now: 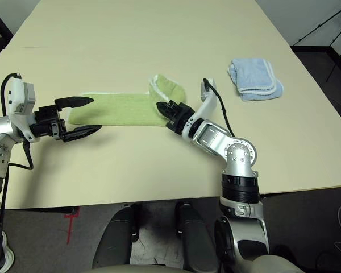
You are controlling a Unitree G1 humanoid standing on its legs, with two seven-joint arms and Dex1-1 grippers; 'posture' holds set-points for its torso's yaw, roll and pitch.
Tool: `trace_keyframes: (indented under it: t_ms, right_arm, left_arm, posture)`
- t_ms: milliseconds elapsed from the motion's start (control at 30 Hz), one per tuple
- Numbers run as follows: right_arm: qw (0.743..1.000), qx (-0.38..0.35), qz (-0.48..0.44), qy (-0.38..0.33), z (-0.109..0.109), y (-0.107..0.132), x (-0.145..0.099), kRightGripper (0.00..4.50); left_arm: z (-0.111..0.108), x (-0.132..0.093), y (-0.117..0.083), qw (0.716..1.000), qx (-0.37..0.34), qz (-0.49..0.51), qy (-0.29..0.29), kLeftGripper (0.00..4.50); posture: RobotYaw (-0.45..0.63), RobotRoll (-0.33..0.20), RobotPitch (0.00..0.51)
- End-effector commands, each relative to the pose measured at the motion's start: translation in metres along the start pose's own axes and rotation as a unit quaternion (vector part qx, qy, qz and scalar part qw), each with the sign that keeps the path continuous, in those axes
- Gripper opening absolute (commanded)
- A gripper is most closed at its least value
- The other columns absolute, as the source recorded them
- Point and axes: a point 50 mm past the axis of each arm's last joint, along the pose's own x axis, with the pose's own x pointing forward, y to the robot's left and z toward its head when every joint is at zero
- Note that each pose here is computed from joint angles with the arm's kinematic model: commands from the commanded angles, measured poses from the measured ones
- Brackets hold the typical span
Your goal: Fold the towel and set it aside.
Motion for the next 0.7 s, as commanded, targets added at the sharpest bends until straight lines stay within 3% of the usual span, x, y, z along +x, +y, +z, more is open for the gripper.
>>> trace_keyframes:
  t_ms: [33, 133, 167, 233, 467, 533, 700]
  right_arm:
    - [1.000, -0.004, 0.002, 0.006, -0.003, 0.002, 0.000, 0.05]
    - [1.000, -0.003, -0.002, 0.009, -0.004, 0.001, 0.002, 0.05]
    - [1.000, -0.003, -0.006, 0.009, -0.004, 0.000, 0.002, 0.57]
    - [1.000, -0.003, -0.009, 0.009, -0.003, -0.001, 0.003, 1.14]
    - [1.000, -0.009, 0.002, 0.008, 0.001, 0.002, 0.003, 3.88]
    - [1.000, -0.011, 0.008, 0.010, 0.002, 0.003, 0.002, 4.47]
    - [1.000, -0.011, 0.028, 0.001, 0.008, 0.009, 0.000, 4.47]
  left_arm:
    - [0.000, -0.002, -0.003, 1.000, 0.009, -0.002, 0.007, 4.50]
    - [0.000, -0.002, -0.003, 1.000, 0.010, -0.001, 0.007, 4.50]
    - [0.000, -0.002, -0.003, 1.000, 0.010, -0.001, 0.007, 4.50]
    - [0.000, -0.003, -0.003, 1.000, 0.010, 0.000, 0.007, 4.50]
    - [-0.001, -0.002, -0.004, 1.000, 0.009, 0.000, 0.007, 4.50]
    - [-0.002, -0.001, -0.004, 1.000, 0.009, 0.000, 0.006, 4.50]
    - [-0.001, 0.000, -0.003, 1.000, 0.010, -0.001, 0.005, 4.50]
  posture:
    - [0.21, 0.000, 0.174]
    - [0.22, 0.000, 0.174]
    - [0.22, 0.000, 0.175]
    - [0.22, 0.000, 0.175]
    - [0.21, 0.000, 0.177]
    - [0.21, 0.000, 0.177]
    - [0.20, 0.000, 0.180]
